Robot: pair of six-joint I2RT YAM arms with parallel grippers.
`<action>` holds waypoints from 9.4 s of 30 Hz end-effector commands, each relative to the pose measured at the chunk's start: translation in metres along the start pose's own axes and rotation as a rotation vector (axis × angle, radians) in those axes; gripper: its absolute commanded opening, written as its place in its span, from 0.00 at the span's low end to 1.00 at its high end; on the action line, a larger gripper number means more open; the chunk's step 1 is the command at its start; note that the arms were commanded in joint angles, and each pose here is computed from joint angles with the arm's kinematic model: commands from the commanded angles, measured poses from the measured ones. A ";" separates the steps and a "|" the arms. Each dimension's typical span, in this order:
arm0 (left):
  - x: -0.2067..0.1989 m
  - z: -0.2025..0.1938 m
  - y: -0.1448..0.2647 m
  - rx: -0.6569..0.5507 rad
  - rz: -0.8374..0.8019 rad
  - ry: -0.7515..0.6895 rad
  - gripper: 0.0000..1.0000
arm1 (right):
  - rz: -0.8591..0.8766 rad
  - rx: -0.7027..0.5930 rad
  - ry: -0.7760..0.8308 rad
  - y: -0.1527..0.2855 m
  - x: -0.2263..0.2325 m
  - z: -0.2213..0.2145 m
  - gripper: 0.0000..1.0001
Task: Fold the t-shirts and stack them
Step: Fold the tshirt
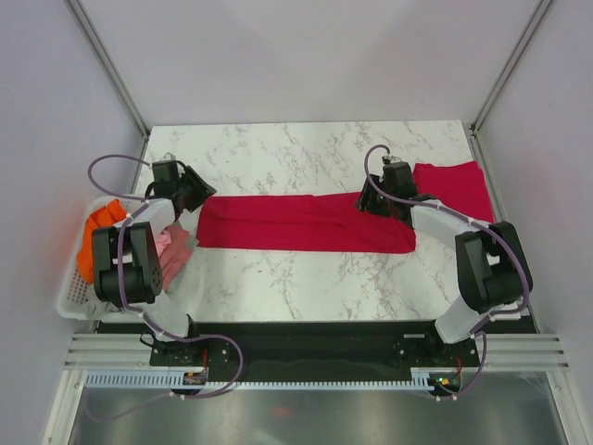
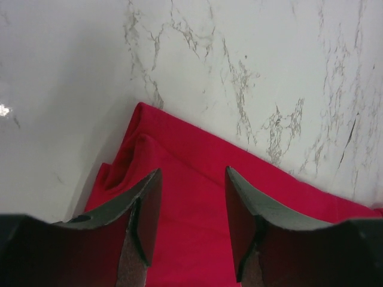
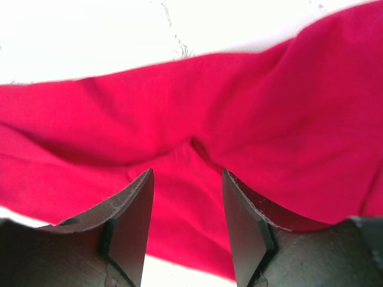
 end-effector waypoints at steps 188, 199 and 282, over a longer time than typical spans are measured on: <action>-0.149 -0.118 0.061 0.277 -0.097 -0.373 0.61 | 0.083 0.047 -0.258 -0.229 0.079 0.089 0.64; -0.162 -0.056 -0.055 0.292 -0.060 -0.274 0.59 | 0.234 -0.050 -0.153 -0.176 0.102 0.107 0.86; -0.061 -0.184 0.130 0.412 -0.344 -0.229 0.57 | -0.057 0.034 0.643 0.101 0.116 -0.264 0.00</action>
Point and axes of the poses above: each gripper's point midway between its finger pads, its own y axis back along the fingers, its own x axis along the line the jaws close on, z = x × y, the point moved 8 cm from there along y, back along the fingers, and after that the axes turned 13 degrees about -y, right-handed, at the moved point
